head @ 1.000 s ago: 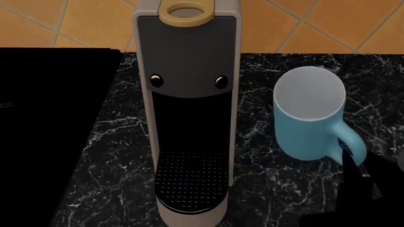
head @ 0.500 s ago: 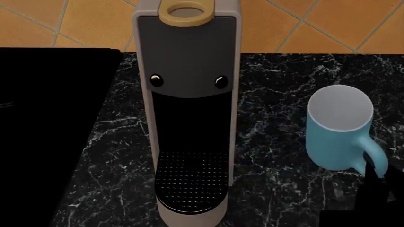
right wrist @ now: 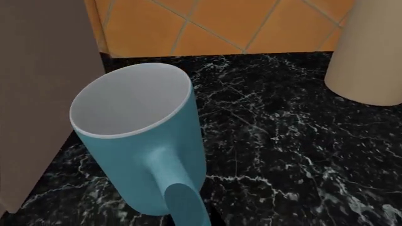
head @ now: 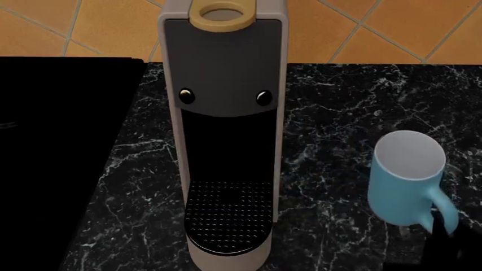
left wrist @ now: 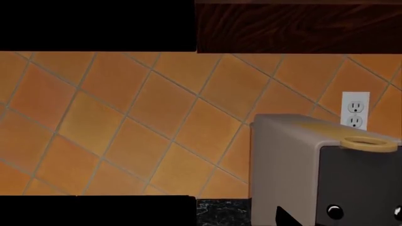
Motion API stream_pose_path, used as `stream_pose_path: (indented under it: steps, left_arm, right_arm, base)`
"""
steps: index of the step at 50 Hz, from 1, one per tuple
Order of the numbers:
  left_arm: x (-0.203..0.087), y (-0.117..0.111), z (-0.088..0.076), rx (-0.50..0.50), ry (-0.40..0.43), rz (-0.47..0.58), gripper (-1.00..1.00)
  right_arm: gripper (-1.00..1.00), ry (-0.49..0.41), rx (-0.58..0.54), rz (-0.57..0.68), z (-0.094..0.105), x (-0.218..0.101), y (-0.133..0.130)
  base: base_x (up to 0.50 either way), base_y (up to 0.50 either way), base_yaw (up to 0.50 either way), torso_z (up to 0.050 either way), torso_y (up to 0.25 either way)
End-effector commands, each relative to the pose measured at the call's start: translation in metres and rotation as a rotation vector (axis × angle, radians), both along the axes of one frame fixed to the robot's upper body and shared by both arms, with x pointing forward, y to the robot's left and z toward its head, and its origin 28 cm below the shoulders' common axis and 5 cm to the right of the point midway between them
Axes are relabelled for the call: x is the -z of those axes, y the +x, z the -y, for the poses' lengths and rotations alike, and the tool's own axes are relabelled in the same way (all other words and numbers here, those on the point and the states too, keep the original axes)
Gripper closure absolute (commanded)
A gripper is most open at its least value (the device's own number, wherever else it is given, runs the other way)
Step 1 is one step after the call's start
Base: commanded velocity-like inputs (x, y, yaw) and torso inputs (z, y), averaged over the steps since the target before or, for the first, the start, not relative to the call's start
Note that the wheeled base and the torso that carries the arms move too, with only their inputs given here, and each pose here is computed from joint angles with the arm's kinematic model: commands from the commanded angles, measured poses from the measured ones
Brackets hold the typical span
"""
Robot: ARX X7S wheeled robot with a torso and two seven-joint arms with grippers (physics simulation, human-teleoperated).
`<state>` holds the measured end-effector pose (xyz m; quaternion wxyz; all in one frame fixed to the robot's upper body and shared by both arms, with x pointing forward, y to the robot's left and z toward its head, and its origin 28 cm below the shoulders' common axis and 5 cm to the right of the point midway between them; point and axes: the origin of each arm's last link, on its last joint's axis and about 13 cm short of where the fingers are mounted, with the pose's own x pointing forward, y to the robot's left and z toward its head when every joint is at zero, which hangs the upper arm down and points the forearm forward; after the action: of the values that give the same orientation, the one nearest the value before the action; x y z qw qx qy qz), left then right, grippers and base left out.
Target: Pick the mug from under the coffee machine dispenser and place it on the counter.
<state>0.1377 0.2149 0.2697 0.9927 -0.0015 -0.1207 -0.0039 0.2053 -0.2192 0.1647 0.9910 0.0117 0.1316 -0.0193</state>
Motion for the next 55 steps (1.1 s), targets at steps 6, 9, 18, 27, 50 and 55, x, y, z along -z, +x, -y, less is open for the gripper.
stream_pose_path:
  steps: [6,9,18,27,50,55]
  left_arm:
    - [0.000,-0.001,0.000,0.001,0.001,-0.001,-1.00]
    - [0.000,-0.001,0.000,0.001,0.001,-0.001,-1.00]
    - [0.000,-0.001,-0.001,0.000,0.001,-0.003,-1.00]
    - [0.000,-0.001,-0.001,0.000,0.001,-0.003,-1.00]
    - [0.000,0.001,-0.002,-0.010,0.003,-0.002,-1.00]
    - [0.001,0.001,-0.002,-0.010,0.002,-0.003,-1.00]
  right_arm:
    - [1.00,0.003,0.012,-0.021,0.003,0.016,0.002]
    - [1.00,-0.004,0.014,-0.026,0.002,0.017,0.001]
    - [1.00,-0.020,0.009,-0.041,0.000,0.023,0.002]
    - [1.00,-0.023,0.010,-0.054,-0.001,0.024,0.002]
    - [-1.00,-0.046,-0.017,-0.072,0.000,0.022,-0.001]
    - [-1.00,-0.049,0.006,-0.067,0.005,0.020,-0.003]
  base:
    - [0.00,0.00,0.00,0.000,0.002]
    - [0.00,0.00,0.00,0.000,0.000]
    - [0.00,0.00,0.00,0.000,0.000]
    - [0.00,0.00,0.00,0.000,0.000]
    - [0.00,0.00,0.00,0.000,0.000]
    - [0.00,0.00,0.00,0.000,0.000]
